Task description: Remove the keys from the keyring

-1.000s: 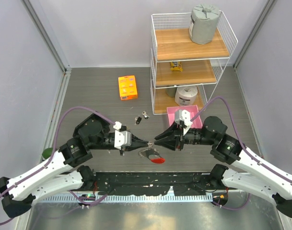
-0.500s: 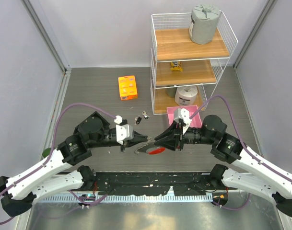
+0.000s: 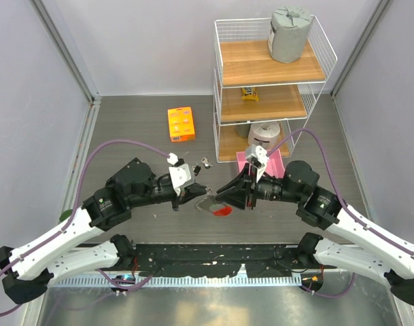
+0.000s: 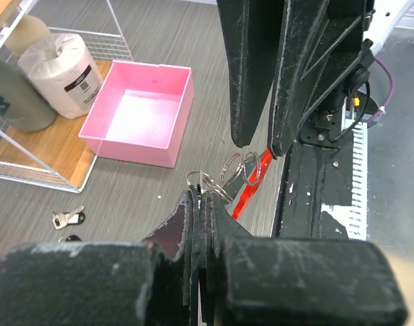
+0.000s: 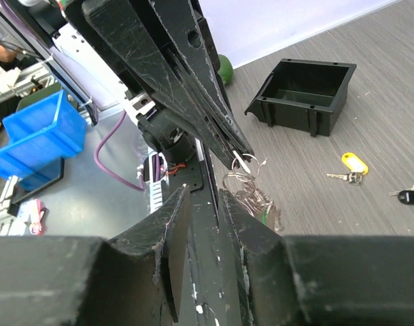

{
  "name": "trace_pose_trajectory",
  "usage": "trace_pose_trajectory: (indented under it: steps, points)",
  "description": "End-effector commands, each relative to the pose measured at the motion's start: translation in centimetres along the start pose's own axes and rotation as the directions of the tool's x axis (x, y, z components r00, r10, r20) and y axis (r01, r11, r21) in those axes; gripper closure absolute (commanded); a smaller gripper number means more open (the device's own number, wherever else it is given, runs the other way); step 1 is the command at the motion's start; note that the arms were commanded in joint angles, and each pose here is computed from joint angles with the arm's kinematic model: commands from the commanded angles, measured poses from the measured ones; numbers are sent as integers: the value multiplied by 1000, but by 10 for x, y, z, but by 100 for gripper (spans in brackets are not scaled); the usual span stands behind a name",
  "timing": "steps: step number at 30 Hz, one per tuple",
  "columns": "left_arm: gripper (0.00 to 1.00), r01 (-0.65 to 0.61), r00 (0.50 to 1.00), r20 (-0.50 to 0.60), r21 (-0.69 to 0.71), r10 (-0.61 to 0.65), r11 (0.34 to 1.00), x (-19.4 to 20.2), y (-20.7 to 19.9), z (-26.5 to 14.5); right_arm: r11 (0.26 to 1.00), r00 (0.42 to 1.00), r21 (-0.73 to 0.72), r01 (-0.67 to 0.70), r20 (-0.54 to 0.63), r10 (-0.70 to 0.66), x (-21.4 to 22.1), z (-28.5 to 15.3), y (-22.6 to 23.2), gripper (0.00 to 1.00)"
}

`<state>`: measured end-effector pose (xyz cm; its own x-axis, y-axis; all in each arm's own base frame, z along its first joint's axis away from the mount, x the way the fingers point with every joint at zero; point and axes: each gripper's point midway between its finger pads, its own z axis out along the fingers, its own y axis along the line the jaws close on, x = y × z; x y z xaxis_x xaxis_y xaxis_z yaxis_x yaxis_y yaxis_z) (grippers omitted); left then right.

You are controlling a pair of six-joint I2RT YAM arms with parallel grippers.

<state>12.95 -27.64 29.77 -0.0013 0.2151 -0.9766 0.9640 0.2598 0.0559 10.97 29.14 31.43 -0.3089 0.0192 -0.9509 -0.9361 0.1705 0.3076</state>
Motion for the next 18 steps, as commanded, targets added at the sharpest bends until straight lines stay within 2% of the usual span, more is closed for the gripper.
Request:
trace_pose_trajectory:
  steps: [1, 7, 18]
  points:
    - [100, 15, 998, 55, -53, -12, 998, -24, 8, -6, 999, 994, -26, -38, 106, 40, -39, 6, 12, 71]
    - [100, 35, 999, 15, -81, -34, 996, -18, 13, -5, 994, 990, -49, -99, 93, 103, -36, 18, 21, 71]
    - [100, 64, 998, 19, -96, -62, 993, -20, 14, -8, 987, 986, 15, -159, 61, 158, -18, 36, 9, 70]
